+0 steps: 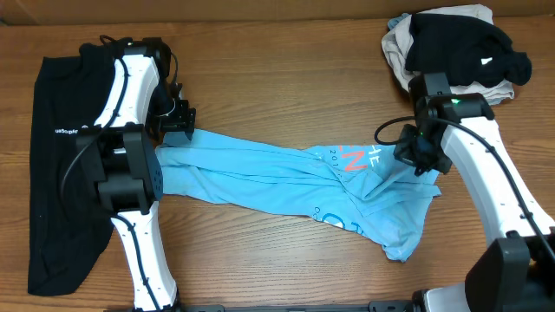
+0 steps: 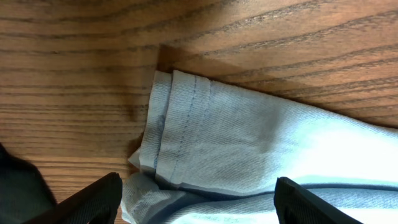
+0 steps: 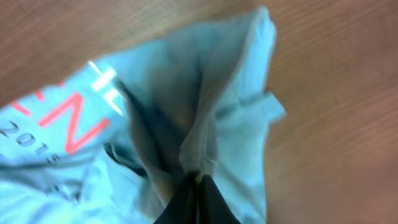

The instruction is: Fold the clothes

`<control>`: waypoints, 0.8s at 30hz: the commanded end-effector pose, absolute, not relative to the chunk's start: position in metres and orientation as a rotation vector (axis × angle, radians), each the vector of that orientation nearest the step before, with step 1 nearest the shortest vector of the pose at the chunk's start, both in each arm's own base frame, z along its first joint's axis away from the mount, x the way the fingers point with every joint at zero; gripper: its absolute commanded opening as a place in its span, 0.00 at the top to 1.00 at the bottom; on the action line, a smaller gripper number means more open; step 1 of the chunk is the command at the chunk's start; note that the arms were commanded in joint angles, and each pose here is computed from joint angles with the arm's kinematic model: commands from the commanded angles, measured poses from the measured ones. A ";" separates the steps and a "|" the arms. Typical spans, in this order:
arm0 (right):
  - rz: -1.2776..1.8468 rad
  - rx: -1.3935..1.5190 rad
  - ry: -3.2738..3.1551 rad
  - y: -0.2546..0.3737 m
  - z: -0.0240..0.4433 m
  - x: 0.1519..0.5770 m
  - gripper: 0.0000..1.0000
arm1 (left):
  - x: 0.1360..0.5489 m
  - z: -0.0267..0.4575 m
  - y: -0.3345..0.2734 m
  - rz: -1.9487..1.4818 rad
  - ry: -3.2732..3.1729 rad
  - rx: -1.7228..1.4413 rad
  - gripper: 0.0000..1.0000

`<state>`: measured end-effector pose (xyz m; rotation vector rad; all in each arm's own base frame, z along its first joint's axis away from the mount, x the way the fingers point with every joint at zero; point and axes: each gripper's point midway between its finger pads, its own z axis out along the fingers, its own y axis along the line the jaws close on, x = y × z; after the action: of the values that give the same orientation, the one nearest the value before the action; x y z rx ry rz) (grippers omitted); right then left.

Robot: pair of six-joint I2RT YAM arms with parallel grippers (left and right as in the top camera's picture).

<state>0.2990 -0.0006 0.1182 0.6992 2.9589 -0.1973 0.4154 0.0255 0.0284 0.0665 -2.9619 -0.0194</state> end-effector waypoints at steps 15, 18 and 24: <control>-0.392 1.112 3.036 -0.016 0.049 0.222 0.86 | 0.418 0.037 0.023 -0.006 -2.990 0.043 0.12; -0.324 1.132 2.992 -0.016 0.050 0.236 0.30 | 0.419 0.037 0.023 -0.006 -2.995 0.043 0.01; -0.184 0.958 2.977 -0.010 0.074 0.272 0.05 | 0.423 0.036 0.020 0.037 -3.009 -0.067 0.00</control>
<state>0.2451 -0.0144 0.0556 1.0612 3.0089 -0.2830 0.4208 0.0254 0.0275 0.0299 -2.9845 -0.0147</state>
